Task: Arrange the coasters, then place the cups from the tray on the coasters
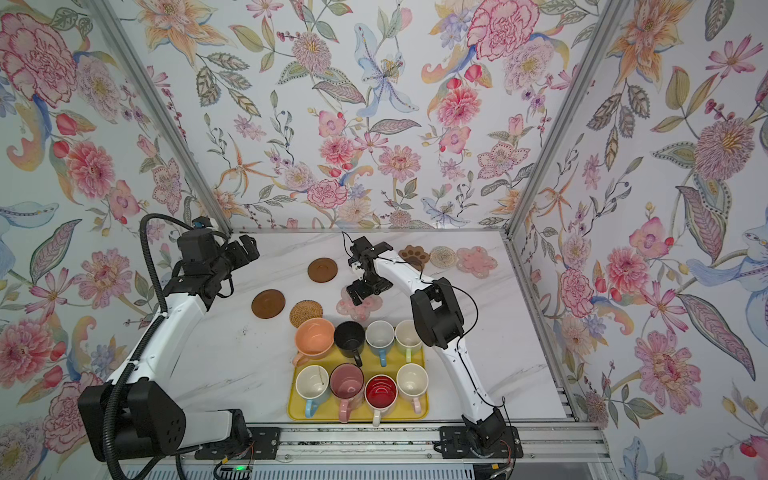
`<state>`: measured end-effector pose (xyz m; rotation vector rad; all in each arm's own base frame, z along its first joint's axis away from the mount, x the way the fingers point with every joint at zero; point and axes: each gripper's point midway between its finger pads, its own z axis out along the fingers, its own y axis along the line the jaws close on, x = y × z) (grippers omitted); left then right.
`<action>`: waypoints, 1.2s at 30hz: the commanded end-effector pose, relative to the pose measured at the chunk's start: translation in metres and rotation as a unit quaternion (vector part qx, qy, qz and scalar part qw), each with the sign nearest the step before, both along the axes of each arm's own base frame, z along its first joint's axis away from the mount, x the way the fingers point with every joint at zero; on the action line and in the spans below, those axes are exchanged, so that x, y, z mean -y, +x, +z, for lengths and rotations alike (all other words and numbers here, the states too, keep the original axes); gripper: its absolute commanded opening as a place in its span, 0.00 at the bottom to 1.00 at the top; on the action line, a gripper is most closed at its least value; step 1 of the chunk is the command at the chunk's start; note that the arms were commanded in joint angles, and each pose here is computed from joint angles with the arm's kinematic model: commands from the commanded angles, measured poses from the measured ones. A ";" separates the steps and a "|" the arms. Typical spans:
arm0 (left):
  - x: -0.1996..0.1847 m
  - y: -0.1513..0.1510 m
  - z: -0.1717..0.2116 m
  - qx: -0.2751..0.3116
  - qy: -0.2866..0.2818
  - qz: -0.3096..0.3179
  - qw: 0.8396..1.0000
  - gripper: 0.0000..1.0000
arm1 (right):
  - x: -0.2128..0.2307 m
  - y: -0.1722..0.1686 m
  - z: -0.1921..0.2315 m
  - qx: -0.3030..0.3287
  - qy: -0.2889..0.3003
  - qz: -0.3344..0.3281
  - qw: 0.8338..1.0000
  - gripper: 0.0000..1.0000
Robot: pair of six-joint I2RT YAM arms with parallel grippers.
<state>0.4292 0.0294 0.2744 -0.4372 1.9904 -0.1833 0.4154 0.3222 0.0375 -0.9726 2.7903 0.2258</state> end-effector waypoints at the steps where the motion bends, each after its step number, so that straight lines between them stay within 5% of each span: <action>1: -0.003 -0.003 0.012 0.012 0.001 0.002 1.000 0.99 | 0.000 -0.002 -0.006 -0.004 -0.018 0.011 1.000 0.99; 28: -0.003 -0.005 0.017 0.015 0.003 0.003 1.000 0.99 | 0.017 0.049 -0.035 0.070 -0.105 -0.025 0.992 0.99; 36: -0.003 -0.007 0.018 0.018 -0.004 0.005 1.000 0.99 | 0.008 0.078 -0.016 0.100 -0.058 -0.074 0.991 0.99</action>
